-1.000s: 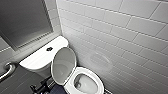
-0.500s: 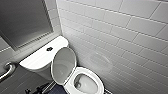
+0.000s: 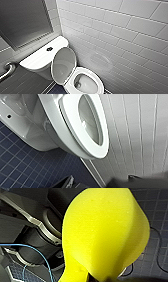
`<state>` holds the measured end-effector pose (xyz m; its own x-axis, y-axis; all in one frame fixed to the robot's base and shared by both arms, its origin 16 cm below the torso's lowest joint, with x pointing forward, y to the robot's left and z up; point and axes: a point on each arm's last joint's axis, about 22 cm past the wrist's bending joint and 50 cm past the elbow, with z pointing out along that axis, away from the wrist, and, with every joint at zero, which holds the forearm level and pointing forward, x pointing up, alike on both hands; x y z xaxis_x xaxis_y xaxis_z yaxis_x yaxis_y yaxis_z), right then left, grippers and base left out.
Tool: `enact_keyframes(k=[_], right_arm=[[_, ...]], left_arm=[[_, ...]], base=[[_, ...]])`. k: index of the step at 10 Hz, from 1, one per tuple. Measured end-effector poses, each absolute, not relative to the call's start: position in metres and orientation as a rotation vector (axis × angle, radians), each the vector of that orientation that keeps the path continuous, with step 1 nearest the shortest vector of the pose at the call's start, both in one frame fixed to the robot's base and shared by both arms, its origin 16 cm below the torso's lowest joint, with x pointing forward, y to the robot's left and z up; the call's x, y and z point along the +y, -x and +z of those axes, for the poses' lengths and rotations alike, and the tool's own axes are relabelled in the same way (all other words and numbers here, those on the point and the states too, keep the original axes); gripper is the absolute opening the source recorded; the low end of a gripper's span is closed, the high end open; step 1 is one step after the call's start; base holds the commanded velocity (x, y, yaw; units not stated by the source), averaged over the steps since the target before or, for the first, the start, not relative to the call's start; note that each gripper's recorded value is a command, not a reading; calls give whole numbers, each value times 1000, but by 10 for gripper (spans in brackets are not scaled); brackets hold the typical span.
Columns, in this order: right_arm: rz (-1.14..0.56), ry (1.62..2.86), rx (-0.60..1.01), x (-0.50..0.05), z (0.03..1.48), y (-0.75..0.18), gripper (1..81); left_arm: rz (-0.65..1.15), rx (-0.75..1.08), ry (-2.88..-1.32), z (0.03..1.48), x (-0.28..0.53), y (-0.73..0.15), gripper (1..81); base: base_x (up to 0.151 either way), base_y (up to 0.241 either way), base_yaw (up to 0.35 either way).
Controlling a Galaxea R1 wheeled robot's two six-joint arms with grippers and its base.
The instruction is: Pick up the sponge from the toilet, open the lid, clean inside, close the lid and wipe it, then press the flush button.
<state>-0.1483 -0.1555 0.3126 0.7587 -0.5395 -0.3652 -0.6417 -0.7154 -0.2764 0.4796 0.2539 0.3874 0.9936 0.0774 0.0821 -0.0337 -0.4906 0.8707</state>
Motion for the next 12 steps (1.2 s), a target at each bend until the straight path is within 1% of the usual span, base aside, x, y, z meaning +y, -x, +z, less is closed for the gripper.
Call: enact_keyframes(k=[1,2,3,5,6,7,9,12], right_arm=[[310,2570,898,-164,310,137,10],[285,2560,889,-168,311,129,10],[269,2531,886,-165,315,121,10],[235,2451,890,-153,330,99,10],[211,2435,882,-162,335,87,10],[184,2440,878,-182,339,79,10],[144,2451,878,-218,350,68,10],[50,2438,857,-261,360,14,10]], left_arm=[[86,-158,-2084,381,252,-446,811],[38,-250,-2118,369,263,-422,811],[-7,-283,-2188,351,280,-397,811],[-126,-320,-2341,313,304,-314,811],[-178,-335,-2400,302,305,-268,811],[-212,-348,-2435,301,299,-230,811],[-232,-360,-2442,306,275,-188,811],[-293,-345,-2381,318,231,-126,811]], base=[[0,0,0],[0,0,0],[0,0,0],[0,0,0],[0,0,0],[0,0,0],[0,0,0],[0,0,0]])
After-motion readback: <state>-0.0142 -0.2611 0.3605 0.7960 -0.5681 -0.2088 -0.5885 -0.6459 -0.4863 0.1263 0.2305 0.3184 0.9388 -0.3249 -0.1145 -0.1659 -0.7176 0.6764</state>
